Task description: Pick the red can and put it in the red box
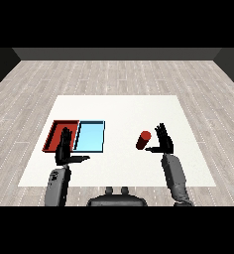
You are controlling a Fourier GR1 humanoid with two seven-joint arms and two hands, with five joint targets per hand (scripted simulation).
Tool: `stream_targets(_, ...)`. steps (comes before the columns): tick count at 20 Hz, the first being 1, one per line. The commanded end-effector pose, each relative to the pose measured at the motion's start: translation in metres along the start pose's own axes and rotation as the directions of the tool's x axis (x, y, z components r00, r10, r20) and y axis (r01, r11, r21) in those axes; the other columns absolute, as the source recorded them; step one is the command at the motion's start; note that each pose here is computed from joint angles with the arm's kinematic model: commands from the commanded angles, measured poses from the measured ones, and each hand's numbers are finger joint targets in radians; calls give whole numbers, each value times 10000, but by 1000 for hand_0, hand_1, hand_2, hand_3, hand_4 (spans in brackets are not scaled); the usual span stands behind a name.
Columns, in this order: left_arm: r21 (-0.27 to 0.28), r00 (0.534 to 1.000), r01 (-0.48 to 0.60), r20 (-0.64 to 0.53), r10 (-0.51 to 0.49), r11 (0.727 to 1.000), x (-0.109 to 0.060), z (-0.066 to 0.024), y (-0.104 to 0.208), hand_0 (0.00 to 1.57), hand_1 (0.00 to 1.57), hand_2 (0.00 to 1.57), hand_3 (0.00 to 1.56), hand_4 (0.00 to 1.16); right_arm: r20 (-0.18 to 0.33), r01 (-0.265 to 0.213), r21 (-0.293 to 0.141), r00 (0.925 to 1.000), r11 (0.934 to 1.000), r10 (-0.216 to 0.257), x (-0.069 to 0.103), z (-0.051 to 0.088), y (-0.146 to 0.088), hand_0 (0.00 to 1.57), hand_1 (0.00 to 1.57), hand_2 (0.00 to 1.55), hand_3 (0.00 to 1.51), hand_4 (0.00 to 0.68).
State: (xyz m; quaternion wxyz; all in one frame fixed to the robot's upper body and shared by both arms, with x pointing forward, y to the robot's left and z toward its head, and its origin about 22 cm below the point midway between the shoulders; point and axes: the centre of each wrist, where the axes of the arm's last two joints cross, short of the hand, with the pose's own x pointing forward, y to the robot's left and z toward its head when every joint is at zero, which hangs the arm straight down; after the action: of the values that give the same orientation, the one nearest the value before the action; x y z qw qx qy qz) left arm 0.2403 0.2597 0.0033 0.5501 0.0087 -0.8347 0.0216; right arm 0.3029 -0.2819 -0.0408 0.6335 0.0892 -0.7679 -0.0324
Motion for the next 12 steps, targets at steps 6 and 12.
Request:
stream_targets(6, 11, 10000, -26, 59, 26, 10000, 119, 65, 53, 0, 0, 0, 0, 0, -75, 455, 79, 9989, 9989, -455, -242, -109, 197, 0, 0, 0, 0, 0)
stream_targets(12, -124, 9999, -68, 73, 69, 9999, 212, 134, -120, 0, 0, 0, 0, 0, -303, 576, -42, 9979, 9983, -577, -264, -23, -24, 0, 0, 0, 0, 0)
